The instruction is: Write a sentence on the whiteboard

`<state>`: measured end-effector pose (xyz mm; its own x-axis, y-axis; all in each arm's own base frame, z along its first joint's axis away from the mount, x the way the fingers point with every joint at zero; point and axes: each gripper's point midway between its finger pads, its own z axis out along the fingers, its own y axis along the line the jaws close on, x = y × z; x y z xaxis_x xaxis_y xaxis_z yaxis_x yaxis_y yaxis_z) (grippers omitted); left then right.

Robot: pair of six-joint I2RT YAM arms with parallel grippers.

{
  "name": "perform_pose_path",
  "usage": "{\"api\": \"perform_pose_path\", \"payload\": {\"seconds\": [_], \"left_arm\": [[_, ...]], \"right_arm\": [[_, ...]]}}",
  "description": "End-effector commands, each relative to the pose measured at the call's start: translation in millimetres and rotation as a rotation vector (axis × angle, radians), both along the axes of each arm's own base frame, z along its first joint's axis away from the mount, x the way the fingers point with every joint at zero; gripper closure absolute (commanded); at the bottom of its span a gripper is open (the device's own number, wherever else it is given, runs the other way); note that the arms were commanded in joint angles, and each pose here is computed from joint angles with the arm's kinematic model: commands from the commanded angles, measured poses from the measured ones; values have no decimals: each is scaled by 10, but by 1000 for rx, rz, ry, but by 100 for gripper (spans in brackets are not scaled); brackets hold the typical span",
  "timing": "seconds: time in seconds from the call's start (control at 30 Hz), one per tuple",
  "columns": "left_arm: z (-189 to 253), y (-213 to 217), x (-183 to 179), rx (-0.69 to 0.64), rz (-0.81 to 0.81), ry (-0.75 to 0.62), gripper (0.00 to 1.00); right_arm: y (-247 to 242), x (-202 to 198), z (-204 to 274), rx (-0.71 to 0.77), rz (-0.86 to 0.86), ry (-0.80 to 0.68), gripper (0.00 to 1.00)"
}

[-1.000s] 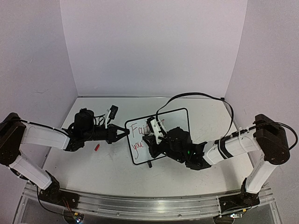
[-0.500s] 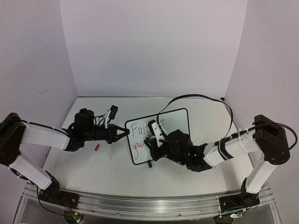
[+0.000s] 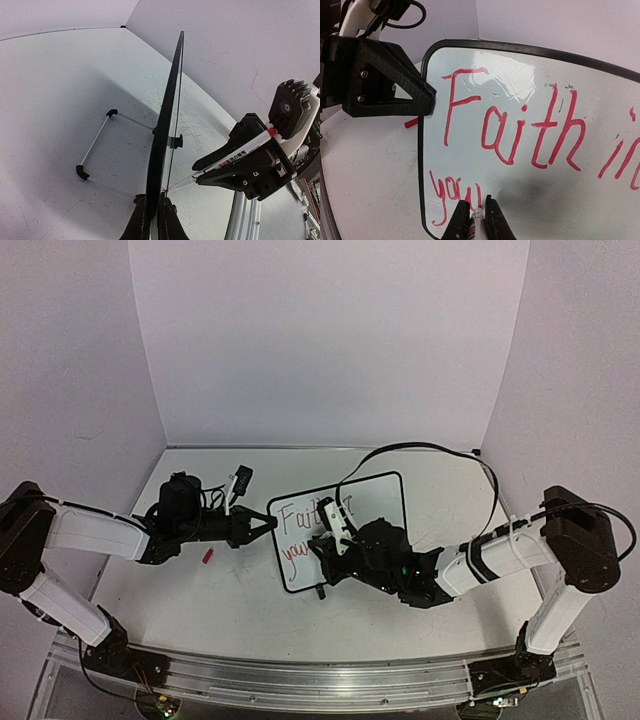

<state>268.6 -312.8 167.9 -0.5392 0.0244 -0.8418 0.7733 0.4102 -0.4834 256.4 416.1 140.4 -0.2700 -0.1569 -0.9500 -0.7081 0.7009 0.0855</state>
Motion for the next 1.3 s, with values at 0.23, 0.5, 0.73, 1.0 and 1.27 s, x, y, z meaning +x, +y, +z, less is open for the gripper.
{"api": "perform_pose_path", "payload": {"seconds": [0.23,0.5,0.73,1.0,1.27], "left_arm": [[144,10,14,-10,6,-62,100],[143,22,3,-9,7,-62,100],[139,28,3,-7,10,-62,100],[126,32,8,-4,14,-62,100],[114,36,17,0,19,-61,100]], "right_arm": [[33,145,160,15,-53,-52,100],[24,214,251,26,-75,-76,100],[-19,280,312,34,-101,-88,100],[-153,230,427,68,-104,-101,100],[-417,-193,702,143,59,-171,100]]}}
